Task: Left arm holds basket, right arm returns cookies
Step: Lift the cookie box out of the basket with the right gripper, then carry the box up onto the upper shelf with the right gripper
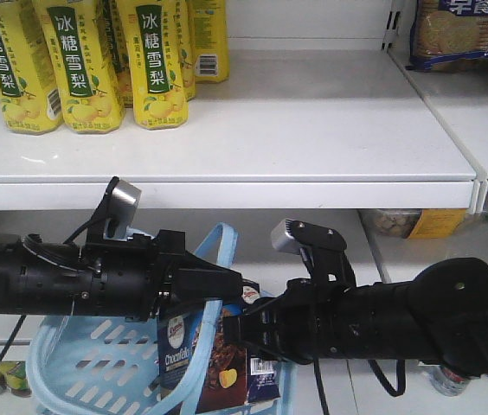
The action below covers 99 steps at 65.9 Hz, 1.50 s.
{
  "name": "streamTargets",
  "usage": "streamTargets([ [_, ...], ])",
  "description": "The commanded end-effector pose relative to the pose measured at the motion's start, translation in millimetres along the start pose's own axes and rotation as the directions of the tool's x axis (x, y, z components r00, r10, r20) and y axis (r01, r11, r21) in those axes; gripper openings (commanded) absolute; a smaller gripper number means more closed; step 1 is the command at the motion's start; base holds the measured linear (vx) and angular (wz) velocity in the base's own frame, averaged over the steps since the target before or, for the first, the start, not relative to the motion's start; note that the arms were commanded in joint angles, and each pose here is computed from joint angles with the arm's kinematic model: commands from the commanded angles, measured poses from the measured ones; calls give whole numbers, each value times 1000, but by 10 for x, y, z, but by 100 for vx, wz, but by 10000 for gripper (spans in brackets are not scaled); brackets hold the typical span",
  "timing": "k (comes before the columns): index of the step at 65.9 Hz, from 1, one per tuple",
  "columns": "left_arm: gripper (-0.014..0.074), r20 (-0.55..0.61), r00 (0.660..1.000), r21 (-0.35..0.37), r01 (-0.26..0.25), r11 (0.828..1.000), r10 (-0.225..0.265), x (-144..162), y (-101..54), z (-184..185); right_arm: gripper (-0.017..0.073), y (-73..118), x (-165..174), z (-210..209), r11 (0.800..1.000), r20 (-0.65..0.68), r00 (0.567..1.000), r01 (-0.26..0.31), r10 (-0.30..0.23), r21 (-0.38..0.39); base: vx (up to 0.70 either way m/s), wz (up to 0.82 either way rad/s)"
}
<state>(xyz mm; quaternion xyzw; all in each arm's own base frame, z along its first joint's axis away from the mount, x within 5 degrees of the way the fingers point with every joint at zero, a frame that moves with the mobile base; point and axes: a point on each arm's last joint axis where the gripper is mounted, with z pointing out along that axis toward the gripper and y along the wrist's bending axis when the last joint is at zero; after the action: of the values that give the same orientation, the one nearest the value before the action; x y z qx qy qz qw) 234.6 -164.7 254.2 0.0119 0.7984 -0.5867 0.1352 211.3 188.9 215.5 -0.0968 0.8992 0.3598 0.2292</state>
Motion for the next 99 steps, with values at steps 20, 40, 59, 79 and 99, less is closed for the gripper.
streamTargets([
  [20,-3,83,996,109,-46,993,37,-95,-240,-62,-3,95,-198,-603,999,123,992,38,-35,-17,0,0],
  [40,-3,83,996,109,-46,993,37,-95,-240,-62,-3,115,-133,-1201,996,164,983,84,-82,-7,0,0],
  [59,-3,83,996,109,-46,993,37,-95,-240,-62,-3,208,87,-1772,992,250,960,123,-123,15,0,0],
  [79,-3,83,996,109,-46,993,37,-95,-240,-62,-3,488,359,-2335,976,408,887,210,-217,63,0,0],
  [99,-3,83,996,109,-46,993,37,-95,-240,-62,-3,722,103,-2822,955,679,672,213,-295,204,0,0],
])
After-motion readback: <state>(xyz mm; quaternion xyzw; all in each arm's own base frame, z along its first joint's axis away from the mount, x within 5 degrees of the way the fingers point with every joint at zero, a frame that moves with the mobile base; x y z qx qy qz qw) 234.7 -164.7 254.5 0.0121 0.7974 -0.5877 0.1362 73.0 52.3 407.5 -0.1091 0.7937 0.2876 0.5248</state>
